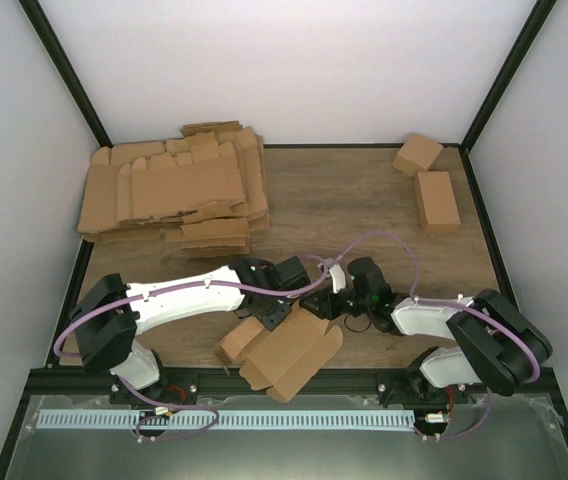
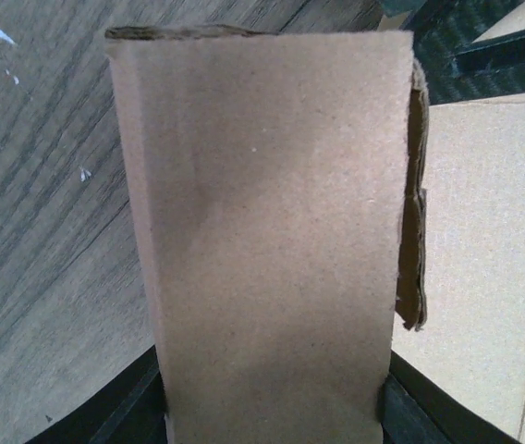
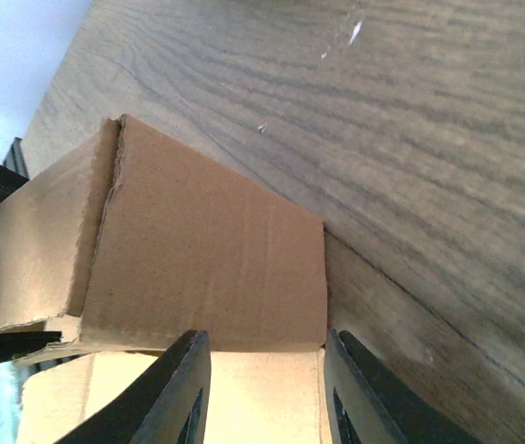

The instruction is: Fold the paper box

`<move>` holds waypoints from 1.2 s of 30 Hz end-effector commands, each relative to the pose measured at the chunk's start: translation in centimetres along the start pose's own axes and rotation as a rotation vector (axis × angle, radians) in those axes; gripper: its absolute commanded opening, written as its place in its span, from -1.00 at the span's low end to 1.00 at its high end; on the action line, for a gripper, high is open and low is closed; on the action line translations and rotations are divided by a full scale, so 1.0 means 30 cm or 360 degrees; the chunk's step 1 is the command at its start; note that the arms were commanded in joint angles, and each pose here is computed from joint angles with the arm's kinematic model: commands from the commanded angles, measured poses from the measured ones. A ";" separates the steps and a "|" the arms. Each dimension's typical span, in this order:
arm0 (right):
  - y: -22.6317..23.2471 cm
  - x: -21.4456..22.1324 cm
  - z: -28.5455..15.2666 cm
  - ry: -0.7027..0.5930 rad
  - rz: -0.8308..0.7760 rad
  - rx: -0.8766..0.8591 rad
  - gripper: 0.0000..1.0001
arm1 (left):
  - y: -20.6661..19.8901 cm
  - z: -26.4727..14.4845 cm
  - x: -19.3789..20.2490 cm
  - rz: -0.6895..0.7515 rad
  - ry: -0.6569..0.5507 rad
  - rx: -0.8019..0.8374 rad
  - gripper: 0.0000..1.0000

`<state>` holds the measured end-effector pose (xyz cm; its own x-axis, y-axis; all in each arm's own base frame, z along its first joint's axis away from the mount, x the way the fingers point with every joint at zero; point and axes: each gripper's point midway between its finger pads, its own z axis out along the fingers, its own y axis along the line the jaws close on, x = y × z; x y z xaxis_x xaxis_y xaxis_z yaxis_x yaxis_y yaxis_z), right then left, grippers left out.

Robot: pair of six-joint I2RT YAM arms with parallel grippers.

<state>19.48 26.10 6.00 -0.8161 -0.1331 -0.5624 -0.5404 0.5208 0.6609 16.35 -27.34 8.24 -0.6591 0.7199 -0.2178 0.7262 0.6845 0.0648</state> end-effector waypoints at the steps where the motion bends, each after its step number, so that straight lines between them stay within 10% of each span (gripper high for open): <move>1: 0.076 -0.087 0.010 -0.0210 -0.0331 0.0013 -0.25 | -0.051 0.007 -0.038 0.0026 -0.0066 0.0121 0.00; 19: 0.109 -0.081 0.003 -0.0327 -0.0643 0.0016 -0.21 | -0.061 0.012 -0.034 0.0057 -0.0044 0.0142 0.00; 36: 0.029 -0.091 0.024 -0.0598 -0.0569 0.0424 -0.58 | -0.078 -0.002 -0.055 -0.0077 -0.0042 0.0305 0.00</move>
<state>20.14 27.77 6.86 -0.4712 -0.1285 -0.8726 -0.7021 0.6534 0.2829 16.11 -28.49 7.98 -0.6708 0.7079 -0.2213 0.7291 0.6841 -0.0217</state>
